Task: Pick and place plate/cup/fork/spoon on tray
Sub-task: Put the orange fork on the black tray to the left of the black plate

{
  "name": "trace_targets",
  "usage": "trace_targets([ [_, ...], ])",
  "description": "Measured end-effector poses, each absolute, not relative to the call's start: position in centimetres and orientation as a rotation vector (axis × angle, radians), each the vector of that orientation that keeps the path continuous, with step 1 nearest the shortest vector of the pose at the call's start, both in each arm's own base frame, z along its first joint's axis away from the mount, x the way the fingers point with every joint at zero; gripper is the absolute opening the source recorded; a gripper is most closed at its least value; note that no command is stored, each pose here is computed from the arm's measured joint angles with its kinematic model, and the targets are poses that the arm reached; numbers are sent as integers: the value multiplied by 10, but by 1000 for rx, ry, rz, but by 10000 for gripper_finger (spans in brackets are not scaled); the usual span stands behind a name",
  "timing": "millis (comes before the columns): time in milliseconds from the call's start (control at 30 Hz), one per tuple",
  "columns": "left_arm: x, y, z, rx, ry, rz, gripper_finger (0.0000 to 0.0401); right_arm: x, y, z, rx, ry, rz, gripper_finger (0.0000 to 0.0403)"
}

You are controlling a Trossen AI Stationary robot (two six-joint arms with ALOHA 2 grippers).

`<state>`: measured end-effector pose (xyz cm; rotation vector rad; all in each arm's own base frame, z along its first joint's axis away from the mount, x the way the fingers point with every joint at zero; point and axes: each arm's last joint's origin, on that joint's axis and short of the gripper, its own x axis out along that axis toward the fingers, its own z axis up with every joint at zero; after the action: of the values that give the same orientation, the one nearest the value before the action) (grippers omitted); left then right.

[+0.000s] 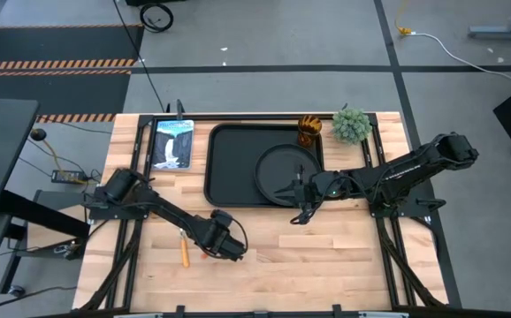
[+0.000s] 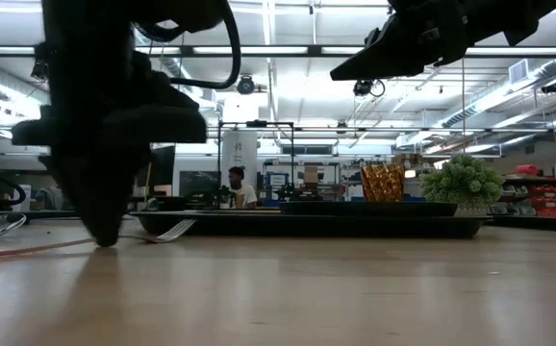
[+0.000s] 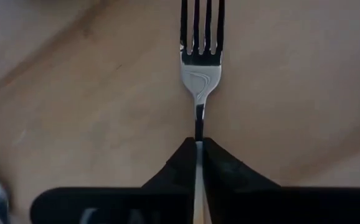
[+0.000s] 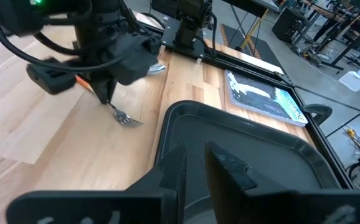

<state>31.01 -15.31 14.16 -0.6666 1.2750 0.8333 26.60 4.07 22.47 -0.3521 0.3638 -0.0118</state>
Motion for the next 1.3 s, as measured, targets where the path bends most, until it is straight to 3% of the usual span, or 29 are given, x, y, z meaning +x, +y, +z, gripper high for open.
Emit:
trace_targets([
  [533,311,-131,199,-637,1010,766,25,266,41,225,-352,364,-12,64],
  [867,341,-53,202,-508,887,873,27,266,41,225,-345,363,-13,64],
  [1300,357,46,201,-546,834,907,24,266,41,225,-337,363,-15,64],
])
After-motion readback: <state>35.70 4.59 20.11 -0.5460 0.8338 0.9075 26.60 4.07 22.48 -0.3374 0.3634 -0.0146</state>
